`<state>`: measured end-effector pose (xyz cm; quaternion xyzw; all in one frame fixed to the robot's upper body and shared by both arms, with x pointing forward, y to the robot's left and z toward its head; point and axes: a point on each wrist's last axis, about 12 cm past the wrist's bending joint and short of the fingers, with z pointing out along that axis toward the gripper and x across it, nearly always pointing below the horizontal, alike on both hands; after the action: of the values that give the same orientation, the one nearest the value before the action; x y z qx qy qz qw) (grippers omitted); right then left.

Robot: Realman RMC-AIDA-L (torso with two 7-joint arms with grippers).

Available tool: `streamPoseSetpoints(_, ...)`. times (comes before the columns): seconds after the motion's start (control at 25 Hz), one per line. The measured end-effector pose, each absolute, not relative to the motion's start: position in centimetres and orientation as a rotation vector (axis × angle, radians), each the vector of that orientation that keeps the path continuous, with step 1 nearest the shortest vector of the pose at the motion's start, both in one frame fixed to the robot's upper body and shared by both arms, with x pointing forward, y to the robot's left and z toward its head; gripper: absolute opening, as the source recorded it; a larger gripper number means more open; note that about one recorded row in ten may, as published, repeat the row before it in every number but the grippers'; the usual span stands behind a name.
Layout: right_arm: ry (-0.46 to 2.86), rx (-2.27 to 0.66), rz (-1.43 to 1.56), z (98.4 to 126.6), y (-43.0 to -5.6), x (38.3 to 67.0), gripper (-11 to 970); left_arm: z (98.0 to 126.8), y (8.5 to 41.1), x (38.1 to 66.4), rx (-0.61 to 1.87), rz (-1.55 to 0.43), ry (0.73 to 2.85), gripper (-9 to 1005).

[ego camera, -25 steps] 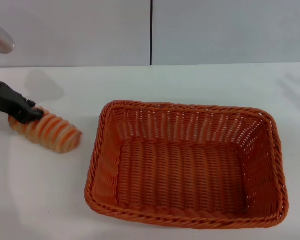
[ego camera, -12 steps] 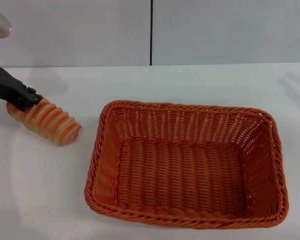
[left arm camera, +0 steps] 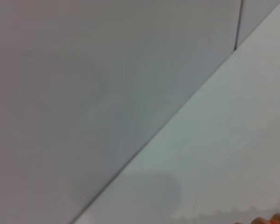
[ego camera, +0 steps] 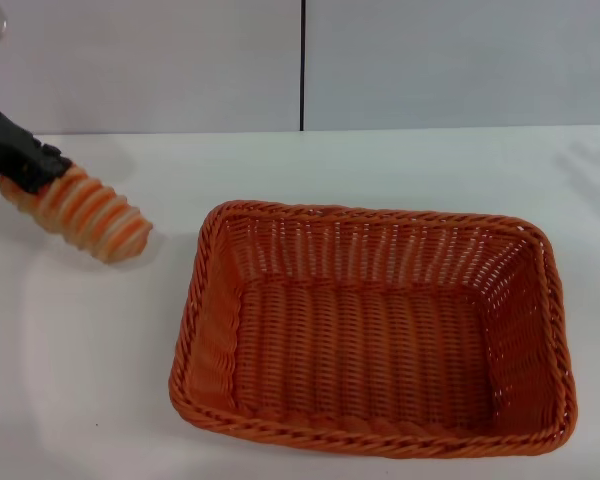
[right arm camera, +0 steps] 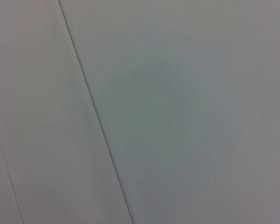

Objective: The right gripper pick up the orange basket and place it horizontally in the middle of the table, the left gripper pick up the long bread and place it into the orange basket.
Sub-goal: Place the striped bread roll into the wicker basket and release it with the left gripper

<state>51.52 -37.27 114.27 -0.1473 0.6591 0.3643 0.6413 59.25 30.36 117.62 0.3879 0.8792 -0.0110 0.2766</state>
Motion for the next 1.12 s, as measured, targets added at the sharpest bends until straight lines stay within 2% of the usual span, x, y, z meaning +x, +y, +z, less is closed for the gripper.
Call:
streamPoseSetpoints(0.4,1.496,-0.344,0.84,114.3,-37.1,51.6,355,122.9,30.5,59.2,1.006,-0.034,2.293,109)
streamPoseSetpoints(0.56,1.494,-0.346,0.842,114.4,-37.0,51.6,355,123.6,30.5,59.1,1.004,-0.045,2.285,102)
streamPoseSetpoints(0.6,1.494,-0.346,0.842,114.4,-37.0,51.6,355,124.7,30.3,58.7,1.018,-0.09,2.29,101)
streamPoseSetpoints(0.8,1.489,-0.352,0.845,114.5,-36.8,51.8,356,125.8,30.0,57.8,1.024,-0.25,2.304,97)
streamPoseSetpoints(0.88,1.487,-0.358,0.848,114.6,-36.7,51.9,356,126.4,29.9,57.1,1.026,-0.384,2.265,95)
streamPoseSetpoints(1.12,1.484,-0.368,0.852,114.7,-36.5,52.1,356,126.8,29.9,55.6,1.061,-0.604,2.162,94)
